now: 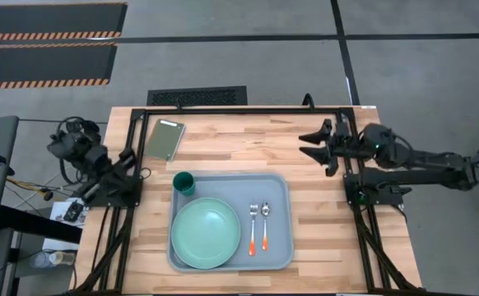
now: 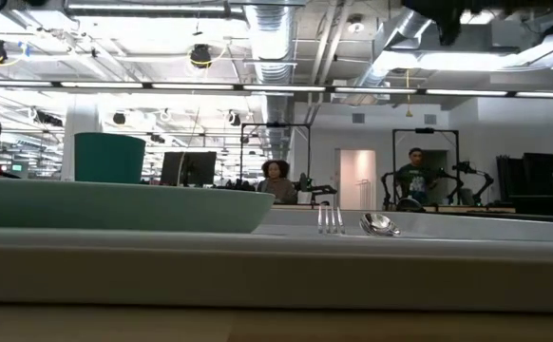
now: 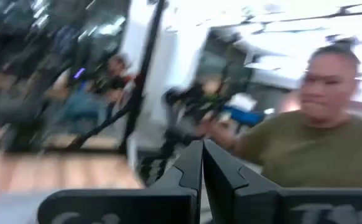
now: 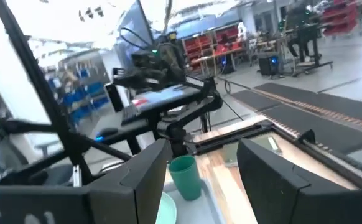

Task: Pick and place plate/cup/fork/spoon on tray
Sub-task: Return to Home Position

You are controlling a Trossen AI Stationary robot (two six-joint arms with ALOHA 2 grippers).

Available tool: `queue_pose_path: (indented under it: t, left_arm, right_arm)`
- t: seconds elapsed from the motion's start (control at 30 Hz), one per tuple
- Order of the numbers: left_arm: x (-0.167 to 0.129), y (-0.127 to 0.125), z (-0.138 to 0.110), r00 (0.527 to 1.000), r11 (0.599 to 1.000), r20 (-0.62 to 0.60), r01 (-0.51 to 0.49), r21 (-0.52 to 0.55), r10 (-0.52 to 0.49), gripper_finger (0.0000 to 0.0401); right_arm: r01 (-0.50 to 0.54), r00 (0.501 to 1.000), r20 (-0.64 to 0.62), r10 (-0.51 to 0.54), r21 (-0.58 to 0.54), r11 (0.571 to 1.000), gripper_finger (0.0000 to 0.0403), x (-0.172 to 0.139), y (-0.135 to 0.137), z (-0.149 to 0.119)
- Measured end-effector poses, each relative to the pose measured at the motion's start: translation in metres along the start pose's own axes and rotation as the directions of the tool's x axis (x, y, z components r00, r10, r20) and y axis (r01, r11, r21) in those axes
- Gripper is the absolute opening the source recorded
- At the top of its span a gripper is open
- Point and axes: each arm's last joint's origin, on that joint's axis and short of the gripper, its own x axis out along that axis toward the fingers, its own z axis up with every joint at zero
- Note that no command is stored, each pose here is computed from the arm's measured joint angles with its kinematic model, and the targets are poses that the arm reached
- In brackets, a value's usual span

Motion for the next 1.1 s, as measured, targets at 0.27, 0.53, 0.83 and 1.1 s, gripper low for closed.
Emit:
queue_pose_path:
  t: [0.27,0.53,0.83,1.1]
  left_arm:
    - [0.022,-0.004,-0.043,0.989,0.977,0.005,0.146,0.157,-0.148,0.0000]
    - [0.030,-0.002,-0.076,0.978,0.966,-0.048,0.206,0.158,-0.201,0.0000]
    - [0.037,0.005,-0.117,0.978,0.966,-0.075,0.205,0.155,-0.196,0.0000]
    - [0.038,0.013,-0.141,0.988,0.971,-0.117,0.124,0.204,-0.102,0.0000]
  right_arm:
    - [-0.048,0.992,0.123,0.037,0.094,0.994,0.0221,-0.018,-0.015,-0.061]
    - [-0.038,0.976,0.219,0.010,0.126,0.991,0.0221,-0.035,-0.029,-0.103]
    - [-0.004,0.985,0.171,-0.009,0.074,0.997,0.0221,-0.034,-0.030,-0.107]
    - [0.000,0.986,0.165,-0.009,0.055,0.998,0.0221,-0.033,-0.030,-0.108]
